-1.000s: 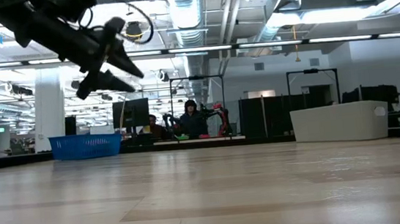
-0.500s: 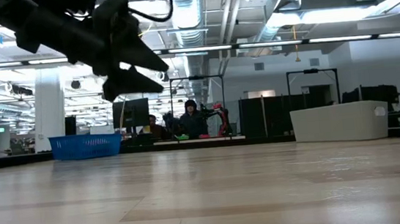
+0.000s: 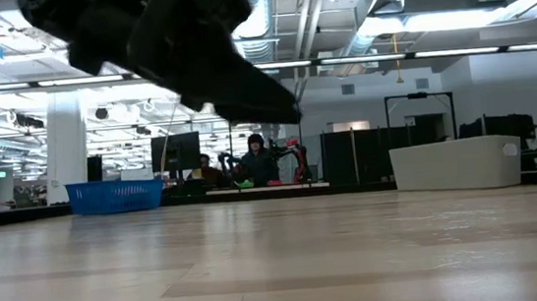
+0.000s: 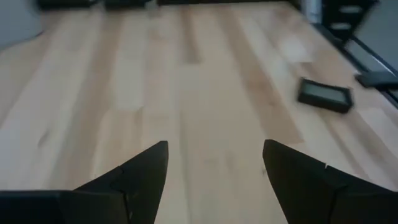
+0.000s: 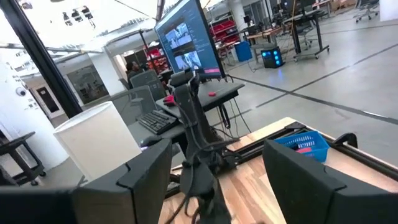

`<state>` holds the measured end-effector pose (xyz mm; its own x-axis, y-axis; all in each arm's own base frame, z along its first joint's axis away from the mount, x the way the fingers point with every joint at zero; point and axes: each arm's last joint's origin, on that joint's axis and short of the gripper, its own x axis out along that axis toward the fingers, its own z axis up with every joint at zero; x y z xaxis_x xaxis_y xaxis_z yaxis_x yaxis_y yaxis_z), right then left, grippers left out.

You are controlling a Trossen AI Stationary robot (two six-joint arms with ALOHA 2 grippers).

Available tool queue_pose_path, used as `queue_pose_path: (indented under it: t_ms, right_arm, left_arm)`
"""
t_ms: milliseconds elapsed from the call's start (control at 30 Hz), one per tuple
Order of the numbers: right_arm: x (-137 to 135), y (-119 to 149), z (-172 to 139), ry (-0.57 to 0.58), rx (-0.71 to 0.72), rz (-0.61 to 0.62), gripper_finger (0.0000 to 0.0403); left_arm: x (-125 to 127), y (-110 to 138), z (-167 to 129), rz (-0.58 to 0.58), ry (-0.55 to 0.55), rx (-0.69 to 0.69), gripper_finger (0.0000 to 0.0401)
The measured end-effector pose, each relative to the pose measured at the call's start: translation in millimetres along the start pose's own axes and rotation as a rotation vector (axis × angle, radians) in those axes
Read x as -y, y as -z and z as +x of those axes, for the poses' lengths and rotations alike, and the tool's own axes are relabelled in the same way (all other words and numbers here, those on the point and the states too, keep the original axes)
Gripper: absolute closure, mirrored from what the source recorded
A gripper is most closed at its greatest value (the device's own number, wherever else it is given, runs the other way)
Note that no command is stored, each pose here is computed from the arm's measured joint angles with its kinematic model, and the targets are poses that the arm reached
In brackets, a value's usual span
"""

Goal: Pick & Place Office items
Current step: Put the black clock into the blue bin

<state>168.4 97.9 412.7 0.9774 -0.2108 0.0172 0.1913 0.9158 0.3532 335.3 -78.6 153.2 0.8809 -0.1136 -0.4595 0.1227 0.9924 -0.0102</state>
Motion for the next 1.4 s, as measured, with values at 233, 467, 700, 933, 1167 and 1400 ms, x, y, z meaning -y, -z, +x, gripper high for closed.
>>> queue_pose_path:
  t_ms: [233,467,700,933,1167,1400]
  right_arm:
    - [-8,4,3,-0.058,-0.010,0.022,0.0158]
    - [-17,6,-4,-0.156,-0.038,0.019,0.0158]
    - [-23,9,-11,-0.224,-0.065,0.007,0.0158]
    - [-29,10,-17,-0.307,-0.086,0.028,0.0158]
    - [-32,10,-21,-0.329,-0.093,0.031,0.0158]
    - [-32,10,-21,-0.329,-0.092,0.032,0.0158]
  left_arm:
    - [17,-15,20,0.135,0.131,0.032,0.0141]
    - [37,-31,31,0.113,0.163,0.074,0.0126]
    - [66,-26,66,0.133,0.244,-0.001,0.0082]
    - [86,-26,99,0.102,0.262,-0.091,0.0044]
    - [88,-27,107,0.125,0.267,-0.146,0.0017]
    - [96,-27,106,0.309,0.288,-0.101,0.0009]
